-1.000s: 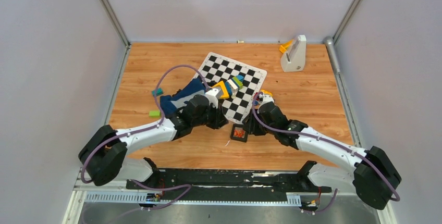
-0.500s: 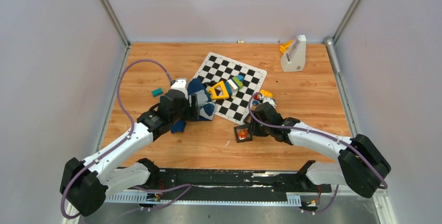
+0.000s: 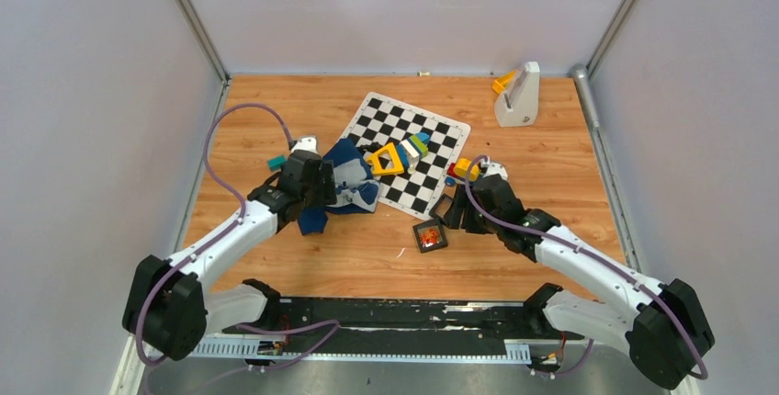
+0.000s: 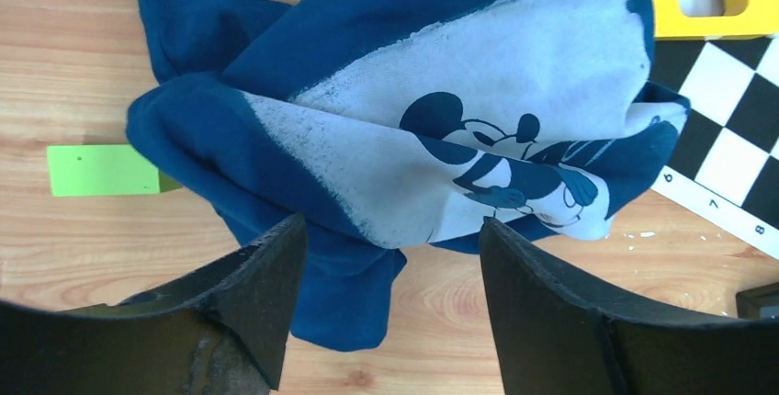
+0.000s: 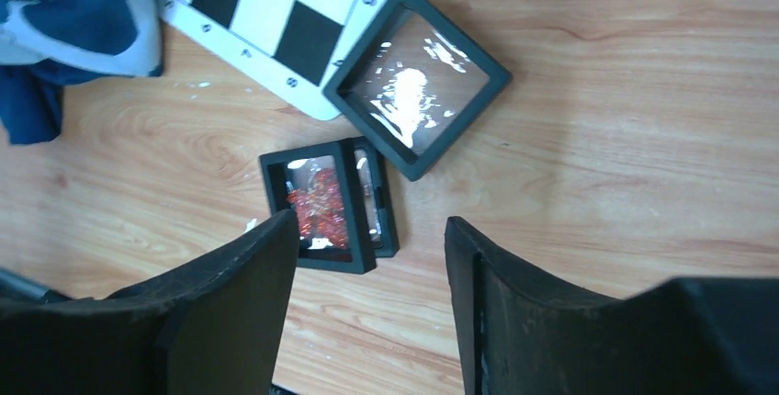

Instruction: Remove the brooch from the garment

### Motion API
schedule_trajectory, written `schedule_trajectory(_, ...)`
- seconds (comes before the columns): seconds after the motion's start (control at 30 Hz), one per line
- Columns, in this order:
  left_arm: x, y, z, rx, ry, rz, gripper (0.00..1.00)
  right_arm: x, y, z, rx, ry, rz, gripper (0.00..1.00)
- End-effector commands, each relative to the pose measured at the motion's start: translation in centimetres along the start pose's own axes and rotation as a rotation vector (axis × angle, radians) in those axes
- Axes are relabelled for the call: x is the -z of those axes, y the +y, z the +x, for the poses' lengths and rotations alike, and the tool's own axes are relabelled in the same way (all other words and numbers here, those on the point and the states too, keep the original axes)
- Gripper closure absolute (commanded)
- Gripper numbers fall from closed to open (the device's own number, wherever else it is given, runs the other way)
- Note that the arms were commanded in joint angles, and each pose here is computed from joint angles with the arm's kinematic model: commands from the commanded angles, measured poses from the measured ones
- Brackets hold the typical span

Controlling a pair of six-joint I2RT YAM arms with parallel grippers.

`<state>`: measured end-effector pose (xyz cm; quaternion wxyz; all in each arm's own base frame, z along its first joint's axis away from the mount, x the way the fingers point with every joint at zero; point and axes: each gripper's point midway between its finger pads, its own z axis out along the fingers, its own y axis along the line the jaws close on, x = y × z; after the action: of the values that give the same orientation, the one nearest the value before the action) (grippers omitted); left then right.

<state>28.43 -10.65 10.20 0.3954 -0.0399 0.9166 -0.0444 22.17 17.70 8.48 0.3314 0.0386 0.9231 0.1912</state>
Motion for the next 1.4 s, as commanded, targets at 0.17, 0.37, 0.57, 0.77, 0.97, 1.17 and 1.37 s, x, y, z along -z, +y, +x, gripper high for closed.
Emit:
schedule_trajectory(0.17, -1.6, -1.1, -2.6, 0.018, -0.067, 0.046, 0.34, 1.4, 8.3, -0.5, 0.13, 0.086, -0.281, 0.41)
schedule_trajectory(0.37, 0.2, -0.5, -3.6, 0.03, -0.119, 0.048, 0.31, -1.9, 13.2, 2.0, 0.21, 0.166, -0.252, 0.45)
schedule_trajectory(0.57, 0.3, 1.9, -4.4, 0.153, -0.13, 0.02, 0.18, -6.6, 12.3, 3.4, 0.137, 0.21, -0.099, 0.5)
schedule_trajectory(0.77, -1.0, 4.4, -4.2, 0.284, -0.114, -0.039, 0.14, -8.4, 8.5, 4.7, 0.015, 0.248, 0.018, 0.55)
schedule_trajectory(0.97, -2.7, 3.9, -2.8, 0.293, -0.04, 0.008, 0.26, -7.1, 2.6, 3.4, -0.102, 0.175, 0.131, 0.59)
schedule_trajectory(1.17, -3.8, 2.4, -0.6, 0.255, 0.052, 0.092, 0.38, -5.3, -3.2, 1.2, -0.193, 0.104, 0.195, 0.59)
schedule_trajectory(1.37, -3.5, 0.7, 1.2, 0.231, 0.138, 0.195, 0.86, -3.3, -4.1, -1.6, -0.204, 0.028, 0.169, 0.42)
